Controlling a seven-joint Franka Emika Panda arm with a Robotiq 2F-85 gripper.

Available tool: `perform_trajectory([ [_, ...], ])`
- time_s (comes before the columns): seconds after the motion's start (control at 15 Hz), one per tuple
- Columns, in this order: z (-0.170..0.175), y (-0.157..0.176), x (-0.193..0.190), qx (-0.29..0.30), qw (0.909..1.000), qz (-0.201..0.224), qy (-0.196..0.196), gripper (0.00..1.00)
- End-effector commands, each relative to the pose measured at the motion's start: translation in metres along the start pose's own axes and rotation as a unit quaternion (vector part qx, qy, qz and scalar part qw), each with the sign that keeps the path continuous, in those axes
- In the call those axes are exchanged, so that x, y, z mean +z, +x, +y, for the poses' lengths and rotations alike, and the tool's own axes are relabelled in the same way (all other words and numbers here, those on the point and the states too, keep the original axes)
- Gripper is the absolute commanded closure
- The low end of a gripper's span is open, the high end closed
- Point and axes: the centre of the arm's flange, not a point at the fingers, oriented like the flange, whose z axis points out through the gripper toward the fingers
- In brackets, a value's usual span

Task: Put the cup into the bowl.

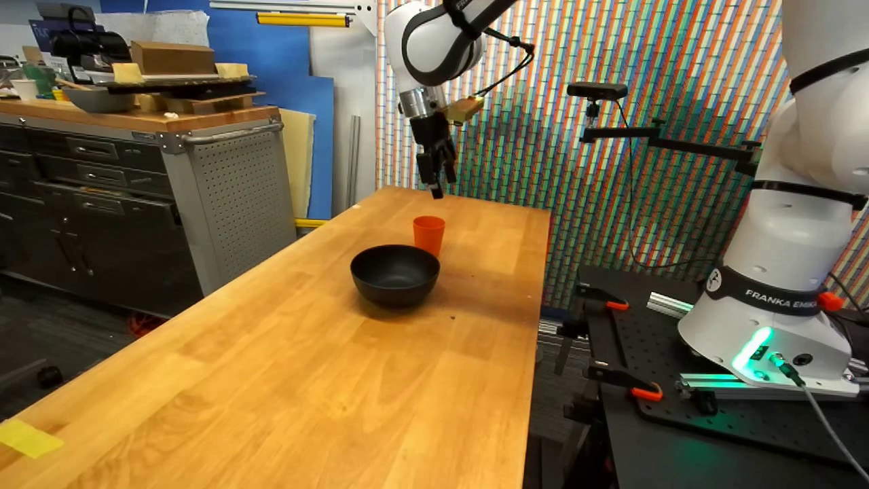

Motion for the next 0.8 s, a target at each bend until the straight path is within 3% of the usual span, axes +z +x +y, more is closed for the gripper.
perform_trajectory([
  [0.0, 0.021, 0.030, 0.015, -0.002, 0.9983, -0.037, 0.045, 0.00],
  [0.53, 0.033, 0.060, 0.060, -0.007, 0.9976, -0.053, 0.045, 0.00],
  [0.6, 0.030, 0.063, 0.066, -0.009, 0.9975, -0.055, 0.044, 0.25],
  [0.73, 0.028, 0.065, 0.076, -0.010, 0.9972, -0.060, 0.044, 0.32],
])
